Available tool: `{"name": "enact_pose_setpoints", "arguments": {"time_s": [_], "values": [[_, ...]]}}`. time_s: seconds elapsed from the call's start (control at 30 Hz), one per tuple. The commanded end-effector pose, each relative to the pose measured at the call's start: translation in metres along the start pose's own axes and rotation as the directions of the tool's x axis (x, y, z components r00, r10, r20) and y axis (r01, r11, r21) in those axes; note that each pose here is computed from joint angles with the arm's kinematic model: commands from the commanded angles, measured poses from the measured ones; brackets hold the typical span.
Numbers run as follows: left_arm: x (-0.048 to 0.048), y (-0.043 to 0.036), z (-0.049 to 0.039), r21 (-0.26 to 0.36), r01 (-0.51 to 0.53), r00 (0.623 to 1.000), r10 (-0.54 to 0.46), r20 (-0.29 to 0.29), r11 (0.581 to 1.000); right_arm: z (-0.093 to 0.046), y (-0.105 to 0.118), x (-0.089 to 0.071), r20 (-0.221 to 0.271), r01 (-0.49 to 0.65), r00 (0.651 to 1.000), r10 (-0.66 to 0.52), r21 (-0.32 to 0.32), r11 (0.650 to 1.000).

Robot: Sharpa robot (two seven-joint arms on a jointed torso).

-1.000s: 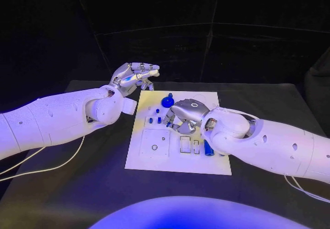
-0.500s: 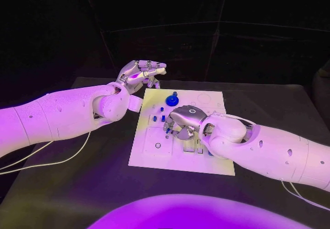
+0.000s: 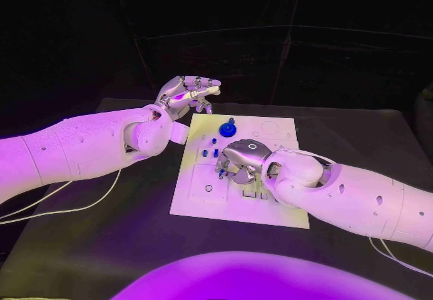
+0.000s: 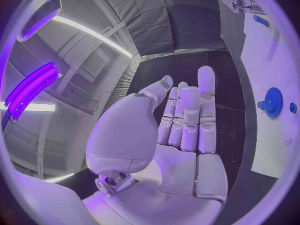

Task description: Assemble the parts on the task board

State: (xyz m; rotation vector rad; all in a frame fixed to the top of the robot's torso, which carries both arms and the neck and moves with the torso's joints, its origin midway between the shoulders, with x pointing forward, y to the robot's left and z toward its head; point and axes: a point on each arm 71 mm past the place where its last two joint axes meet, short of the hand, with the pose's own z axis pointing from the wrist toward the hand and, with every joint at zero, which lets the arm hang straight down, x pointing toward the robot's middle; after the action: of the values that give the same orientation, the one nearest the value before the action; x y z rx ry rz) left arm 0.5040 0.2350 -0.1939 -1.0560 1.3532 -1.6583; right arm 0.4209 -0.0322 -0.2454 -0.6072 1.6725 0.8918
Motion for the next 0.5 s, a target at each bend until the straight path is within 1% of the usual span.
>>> {"name": "enact_pose_setpoints", "arguments": {"time_s": [0.03, 0.27, 0.5], "values": [[0.0011, -0.0016, 0.0008, 0.01, 0.008, 1.0, -0.008, -0.008, 1.0, 0.001, 0.0013, 0.0006, -0.013, 0.016, 1.0, -0.016, -0.008, 1.0], [0.0009, -0.0016, 0.0009, 0.009, 0.007, 1.0, -0.007, -0.007, 1.0, 0.0022, 0.0022, 0.0021, -0.024, 0.017, 1.0, -0.018, -0.009, 1.0], [0.0011, -0.0015, 0.001, 0.009, 0.008, 1.0, -0.007, -0.007, 1.0, 0.0031, 0.0, 0.0046, -0.046, 0.02, 0.999, -0.02, 0.0, 1.0]]}}
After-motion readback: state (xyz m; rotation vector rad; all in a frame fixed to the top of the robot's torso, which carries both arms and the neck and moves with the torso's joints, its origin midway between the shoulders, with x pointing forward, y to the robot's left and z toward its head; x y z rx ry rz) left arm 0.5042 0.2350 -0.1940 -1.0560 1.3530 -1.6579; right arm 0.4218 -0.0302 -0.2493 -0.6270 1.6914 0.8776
